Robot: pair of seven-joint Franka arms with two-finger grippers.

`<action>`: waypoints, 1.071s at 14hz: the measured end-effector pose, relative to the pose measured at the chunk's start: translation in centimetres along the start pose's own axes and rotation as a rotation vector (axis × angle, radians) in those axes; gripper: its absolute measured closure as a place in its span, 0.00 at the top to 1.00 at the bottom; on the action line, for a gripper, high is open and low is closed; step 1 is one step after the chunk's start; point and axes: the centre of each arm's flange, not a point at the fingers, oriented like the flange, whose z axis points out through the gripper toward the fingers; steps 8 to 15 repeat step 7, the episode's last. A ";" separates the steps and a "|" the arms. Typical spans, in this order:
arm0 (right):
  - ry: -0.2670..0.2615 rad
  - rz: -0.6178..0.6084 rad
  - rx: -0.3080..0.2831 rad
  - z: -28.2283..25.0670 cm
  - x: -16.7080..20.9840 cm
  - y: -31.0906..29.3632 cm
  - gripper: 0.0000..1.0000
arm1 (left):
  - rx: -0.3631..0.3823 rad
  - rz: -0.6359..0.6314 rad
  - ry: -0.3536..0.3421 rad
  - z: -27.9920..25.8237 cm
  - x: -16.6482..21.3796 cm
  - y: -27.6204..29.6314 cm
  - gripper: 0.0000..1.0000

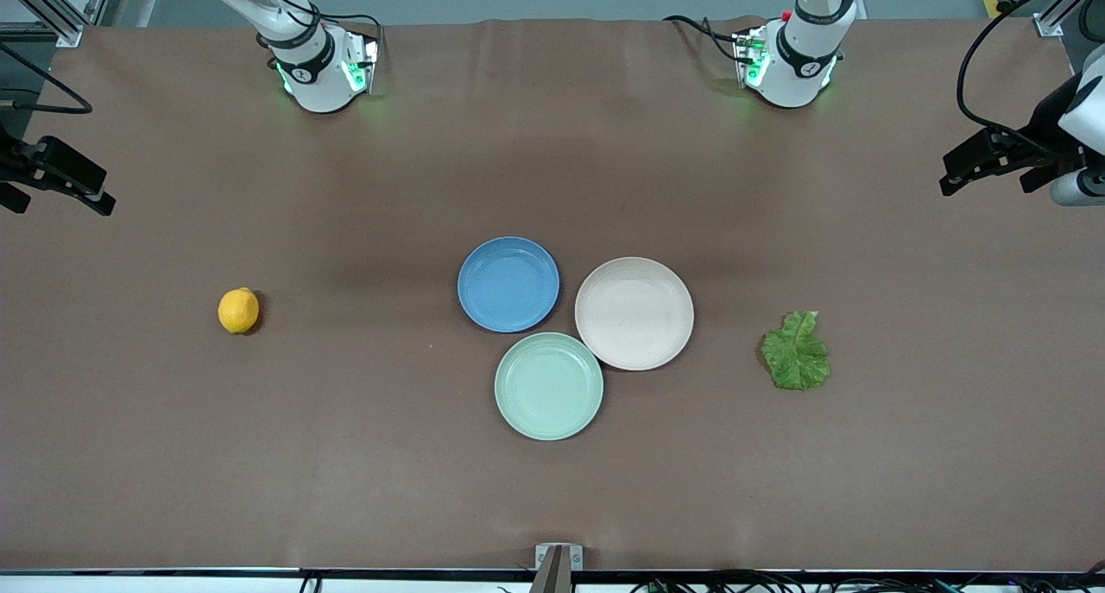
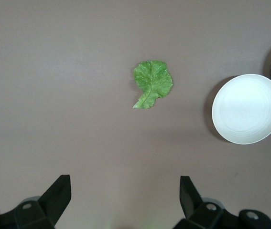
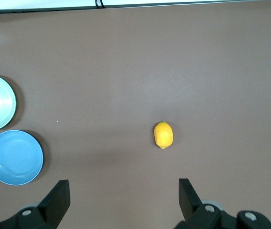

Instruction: Pick lemon and lettuce from plates

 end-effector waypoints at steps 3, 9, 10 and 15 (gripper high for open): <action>0.004 0.007 -0.001 -0.1 0.0 0.3 1.00 | 0.000 0.002 0.000 0.0 0.0 0.0 1.00; 0.015 0.026 -0.003 -0.2 0.2 1.3 1.00 | 0.000 0.002 0.000 0.0 0.0 0.0 1.00; 0.015 0.026 -0.003 -0.2 0.2 1.3 1.00 | 0.000 0.002 0.000 0.0 0.0 0.0 1.00; 0.015 0.026 -0.003 -0.2 0.2 1.3 1.00 | 0.000 0.002 0.000 0.0 0.0 0.0 1.00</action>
